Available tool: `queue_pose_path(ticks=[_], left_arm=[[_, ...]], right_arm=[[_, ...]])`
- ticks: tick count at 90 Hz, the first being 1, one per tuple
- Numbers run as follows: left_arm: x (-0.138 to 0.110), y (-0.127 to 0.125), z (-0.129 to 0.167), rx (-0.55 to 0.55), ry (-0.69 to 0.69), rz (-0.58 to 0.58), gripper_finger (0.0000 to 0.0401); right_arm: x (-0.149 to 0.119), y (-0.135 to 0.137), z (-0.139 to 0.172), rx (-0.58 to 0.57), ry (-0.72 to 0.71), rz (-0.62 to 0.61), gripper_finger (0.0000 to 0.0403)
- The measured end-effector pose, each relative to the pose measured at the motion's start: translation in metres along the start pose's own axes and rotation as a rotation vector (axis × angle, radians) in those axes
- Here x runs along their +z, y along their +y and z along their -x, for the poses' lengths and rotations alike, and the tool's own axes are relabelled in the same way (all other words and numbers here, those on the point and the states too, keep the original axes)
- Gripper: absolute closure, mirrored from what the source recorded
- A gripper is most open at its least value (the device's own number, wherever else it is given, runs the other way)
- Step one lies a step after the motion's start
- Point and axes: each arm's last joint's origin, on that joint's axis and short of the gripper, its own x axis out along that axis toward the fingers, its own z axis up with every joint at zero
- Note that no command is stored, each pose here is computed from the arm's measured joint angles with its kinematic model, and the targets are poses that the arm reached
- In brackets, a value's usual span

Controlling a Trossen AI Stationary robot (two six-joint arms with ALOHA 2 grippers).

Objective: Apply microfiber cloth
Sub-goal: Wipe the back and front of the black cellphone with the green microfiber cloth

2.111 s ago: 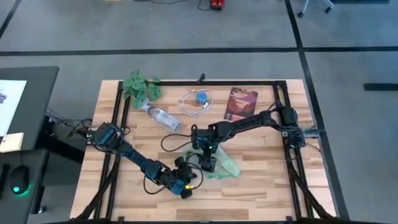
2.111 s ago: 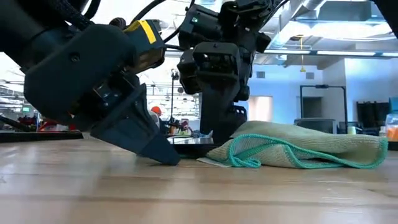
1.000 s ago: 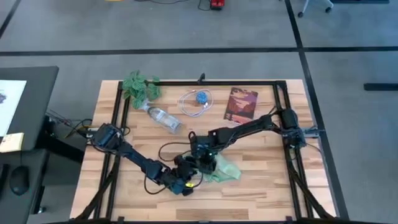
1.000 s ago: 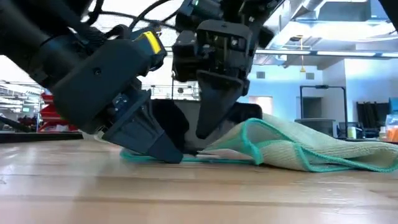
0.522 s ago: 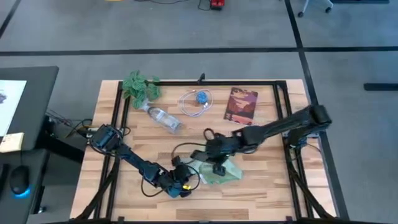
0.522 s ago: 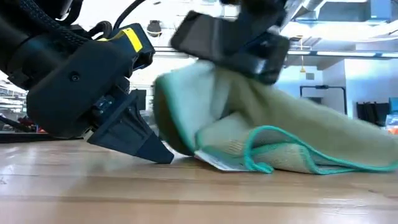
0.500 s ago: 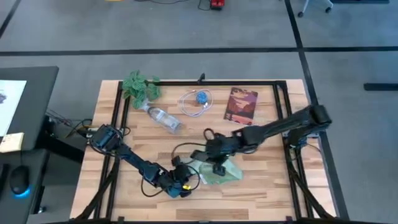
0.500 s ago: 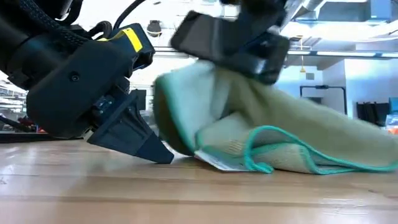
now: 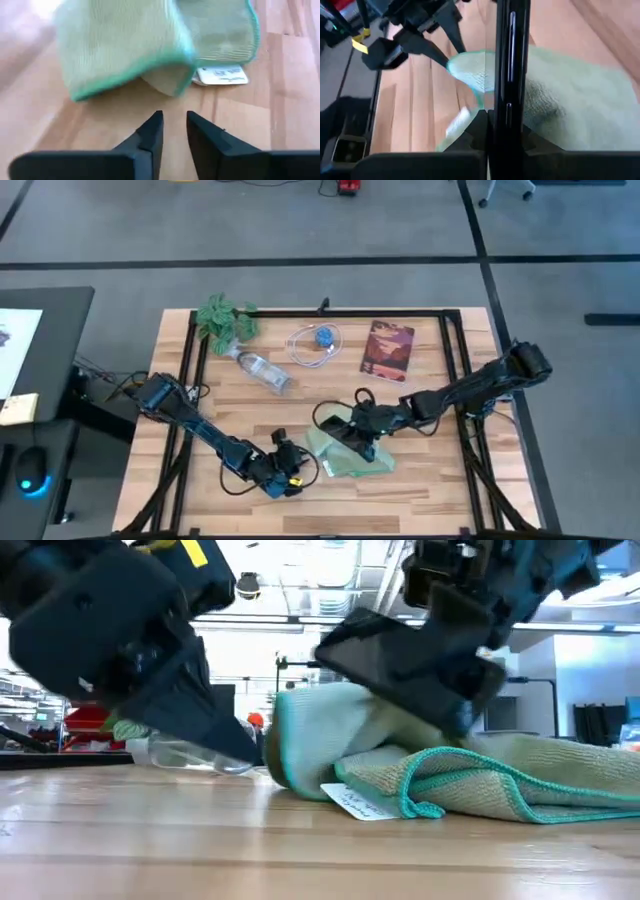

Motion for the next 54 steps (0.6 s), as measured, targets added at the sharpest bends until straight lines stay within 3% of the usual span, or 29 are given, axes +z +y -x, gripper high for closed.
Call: queue_pose_path(ticks=[16, 33, 54], left_arm=[[0.016, 0.002, 0.019, 0.009, -0.082, 0.015, 0.0309], [0.023, 0.006, 0.028, 0.1, -0.189, 0.084, 0.0295], [0.031, 0.019, 0.014, 0.098, -0.148, 0.103, 0.0218]], right_arm=[[-0.012, -0.003, -0.025, 0.0, -0.021, 0.036, 0.0388], [-0.016, -0.003, -0.034, -0.007, -0.01, 0.045, 0.0387], [-0.014, -0.001, -0.032, 0.001, -0.019, 0.069, 0.0387]])
